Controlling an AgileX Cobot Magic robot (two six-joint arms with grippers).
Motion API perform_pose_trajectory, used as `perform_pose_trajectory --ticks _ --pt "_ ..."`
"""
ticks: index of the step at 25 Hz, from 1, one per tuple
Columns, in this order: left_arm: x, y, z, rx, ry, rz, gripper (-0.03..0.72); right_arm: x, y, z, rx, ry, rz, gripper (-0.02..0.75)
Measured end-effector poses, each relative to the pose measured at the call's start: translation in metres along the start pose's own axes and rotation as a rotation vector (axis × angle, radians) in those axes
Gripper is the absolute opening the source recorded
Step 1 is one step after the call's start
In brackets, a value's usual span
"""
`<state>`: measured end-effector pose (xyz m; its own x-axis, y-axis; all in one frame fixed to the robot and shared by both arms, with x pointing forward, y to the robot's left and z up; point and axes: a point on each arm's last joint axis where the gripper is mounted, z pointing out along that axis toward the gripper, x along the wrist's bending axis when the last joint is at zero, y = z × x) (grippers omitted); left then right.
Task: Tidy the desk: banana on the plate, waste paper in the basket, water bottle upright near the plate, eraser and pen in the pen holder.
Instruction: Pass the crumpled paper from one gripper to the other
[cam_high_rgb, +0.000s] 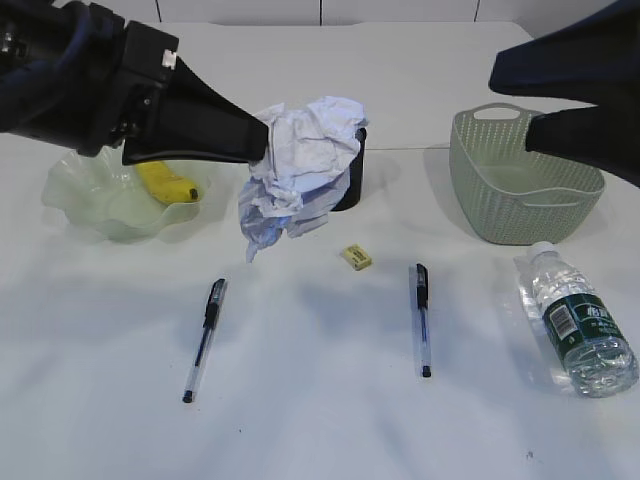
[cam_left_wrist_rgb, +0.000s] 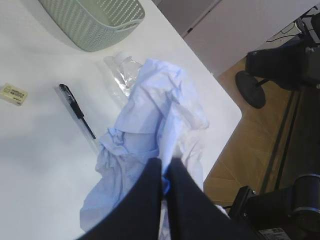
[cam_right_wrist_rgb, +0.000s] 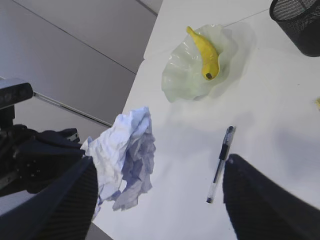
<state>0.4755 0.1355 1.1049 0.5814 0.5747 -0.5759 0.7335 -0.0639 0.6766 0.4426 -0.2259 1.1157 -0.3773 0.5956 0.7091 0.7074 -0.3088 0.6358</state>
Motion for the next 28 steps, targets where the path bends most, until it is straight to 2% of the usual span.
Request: perform_pose_trajectory --ticks 13,28 --pt "0.000 0.000 0.000 -0.002 -0.005 -0.002 -0.013 -0.028 0.009 0.040 0.021 0.136 0.132 0.580" --pt "-0.001 0.001 0.000 -0.006 -0.010 -0.009 -0.013 -0.013 -0.001 0.100 0.137 0.262 0.121 0.580"
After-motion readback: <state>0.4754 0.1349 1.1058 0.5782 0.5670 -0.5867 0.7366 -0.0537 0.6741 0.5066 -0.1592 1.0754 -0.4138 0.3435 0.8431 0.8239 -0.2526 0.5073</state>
